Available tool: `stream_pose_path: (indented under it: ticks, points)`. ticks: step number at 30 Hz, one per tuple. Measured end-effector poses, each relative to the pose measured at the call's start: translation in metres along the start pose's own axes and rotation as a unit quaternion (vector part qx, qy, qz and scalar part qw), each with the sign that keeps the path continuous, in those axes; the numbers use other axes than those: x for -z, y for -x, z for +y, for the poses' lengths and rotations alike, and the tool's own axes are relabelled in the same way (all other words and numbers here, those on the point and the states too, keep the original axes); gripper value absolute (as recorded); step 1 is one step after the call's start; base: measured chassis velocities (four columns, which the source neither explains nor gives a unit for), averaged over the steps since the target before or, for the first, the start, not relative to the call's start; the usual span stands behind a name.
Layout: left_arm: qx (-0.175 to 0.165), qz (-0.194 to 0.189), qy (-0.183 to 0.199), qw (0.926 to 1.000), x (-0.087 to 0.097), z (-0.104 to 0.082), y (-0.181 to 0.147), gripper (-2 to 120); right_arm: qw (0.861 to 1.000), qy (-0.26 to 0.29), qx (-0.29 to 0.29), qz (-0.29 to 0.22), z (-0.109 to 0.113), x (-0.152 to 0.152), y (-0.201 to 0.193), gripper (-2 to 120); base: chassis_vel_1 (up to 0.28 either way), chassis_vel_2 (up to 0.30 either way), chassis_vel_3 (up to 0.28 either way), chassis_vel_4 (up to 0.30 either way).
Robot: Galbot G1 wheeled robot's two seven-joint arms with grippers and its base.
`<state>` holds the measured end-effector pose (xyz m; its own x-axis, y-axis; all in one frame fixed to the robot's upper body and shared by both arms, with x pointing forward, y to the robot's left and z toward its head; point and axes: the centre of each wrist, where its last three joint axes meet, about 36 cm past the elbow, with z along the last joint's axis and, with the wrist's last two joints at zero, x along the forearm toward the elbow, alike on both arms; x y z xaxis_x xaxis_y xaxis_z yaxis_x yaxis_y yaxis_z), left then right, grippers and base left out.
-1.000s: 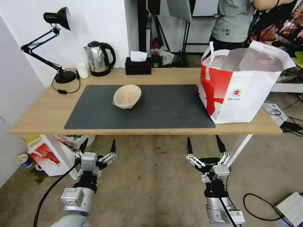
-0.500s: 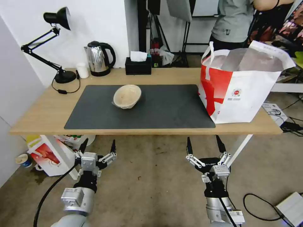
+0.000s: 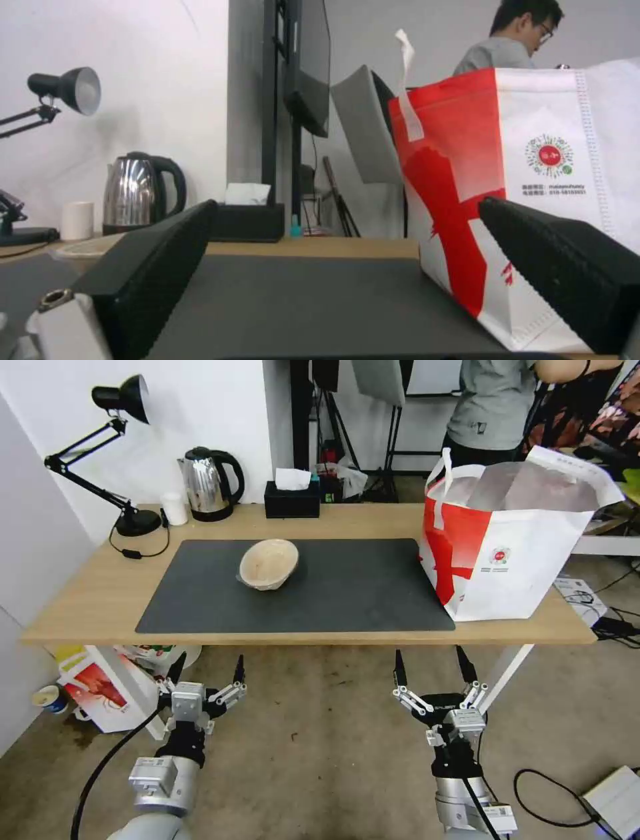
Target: Pick up the trash from the table and place it into the takeout bag.
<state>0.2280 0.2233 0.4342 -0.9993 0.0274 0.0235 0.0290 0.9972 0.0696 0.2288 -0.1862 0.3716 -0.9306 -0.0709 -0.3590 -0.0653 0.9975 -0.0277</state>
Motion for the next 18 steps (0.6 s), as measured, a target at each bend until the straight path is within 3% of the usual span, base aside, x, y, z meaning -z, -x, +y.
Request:
stream_pose_path:
  ticks: [11,18]
  points:
    - [0.000,-0.001,0.000,1.0000,-0.001,0.000,0.001,100,1.000,0.000,0.000,0.000,0.000,0.000,0.000,100,0.000,0.000,0.000,0.000]
    - [-0.018,-0.047,-0.005,0.9987,-0.032,0.012,0.020,100,1.000,0.000,0.000,0.000,0.000,0.000,0.000,100,0.000,0.000,0.000,0.000]
